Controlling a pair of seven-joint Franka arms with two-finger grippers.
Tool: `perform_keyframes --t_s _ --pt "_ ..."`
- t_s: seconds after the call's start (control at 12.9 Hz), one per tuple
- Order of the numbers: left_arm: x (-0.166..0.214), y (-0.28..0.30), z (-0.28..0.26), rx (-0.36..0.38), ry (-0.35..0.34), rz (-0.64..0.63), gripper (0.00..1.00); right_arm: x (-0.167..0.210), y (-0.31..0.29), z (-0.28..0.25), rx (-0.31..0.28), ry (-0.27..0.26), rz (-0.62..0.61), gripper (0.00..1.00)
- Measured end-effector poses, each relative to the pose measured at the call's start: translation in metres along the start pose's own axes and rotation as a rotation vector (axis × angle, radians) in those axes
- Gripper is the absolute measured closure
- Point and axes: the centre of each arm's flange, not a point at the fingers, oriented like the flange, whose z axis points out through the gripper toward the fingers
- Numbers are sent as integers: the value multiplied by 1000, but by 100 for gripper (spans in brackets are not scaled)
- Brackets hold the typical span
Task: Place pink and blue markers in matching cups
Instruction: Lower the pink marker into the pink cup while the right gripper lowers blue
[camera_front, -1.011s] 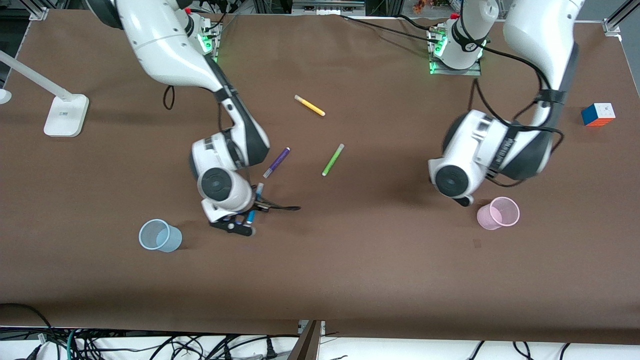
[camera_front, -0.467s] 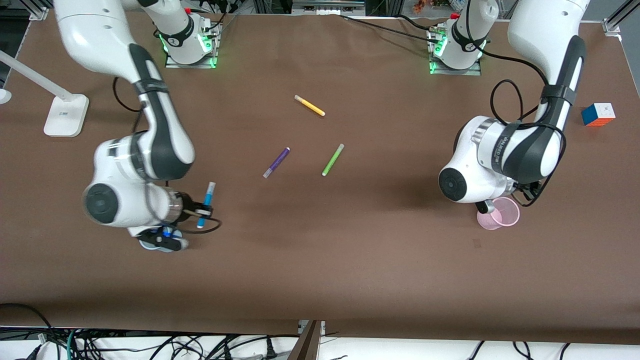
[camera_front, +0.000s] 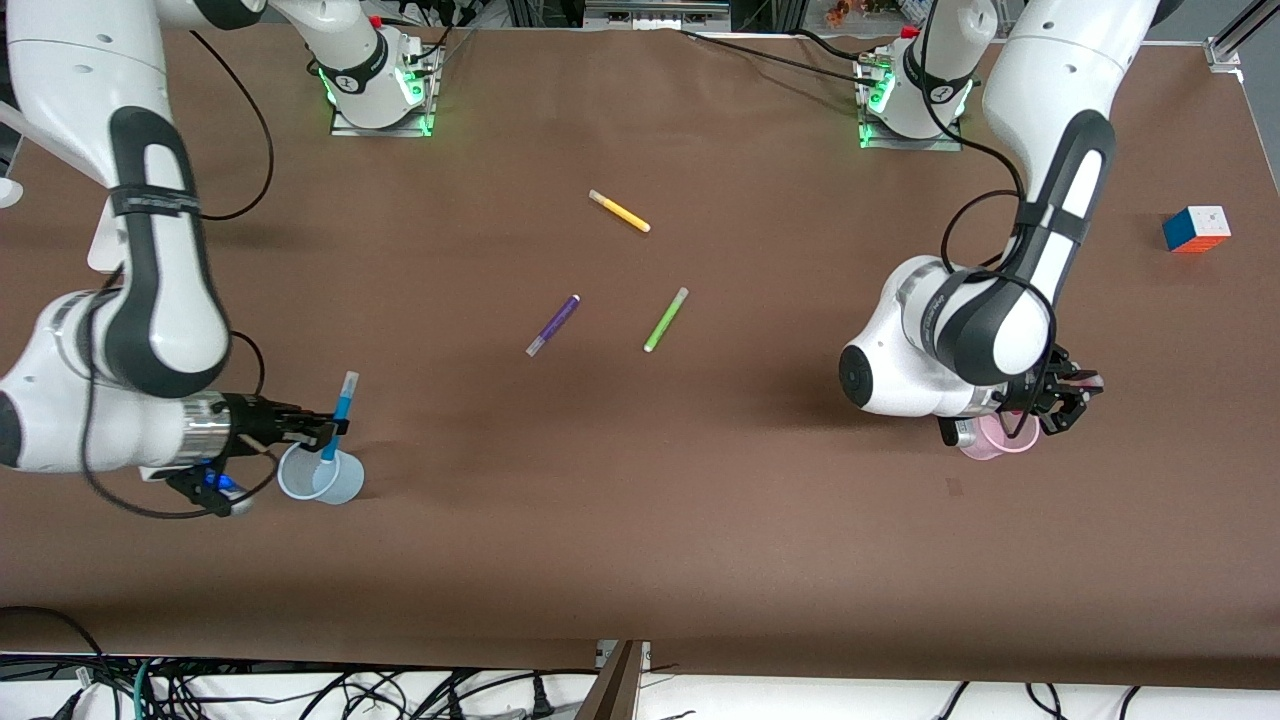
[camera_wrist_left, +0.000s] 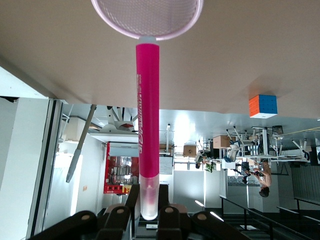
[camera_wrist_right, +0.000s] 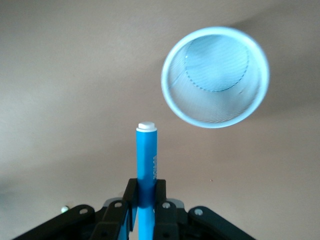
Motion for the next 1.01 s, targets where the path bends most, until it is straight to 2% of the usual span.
perform_keyframes --t_s 0.16,0.39,0.47,0.54,1.01 --pt "11 -4 13 -1 18 11 82 11 20 3 54 -20 25 83" --pt "25 -4 20 -2 25 16 82 32 55 18 187 -65 76 83" --pt "29 -3 21 -3 24 12 82 39 68 23 211 -74 90 83" --pt "32 -3 22 -4 23 5 76 43 77 26 222 -78 99 83" --pt "32 -3 20 -2 26 -17 10 49 86 35 270 -95 128 83"
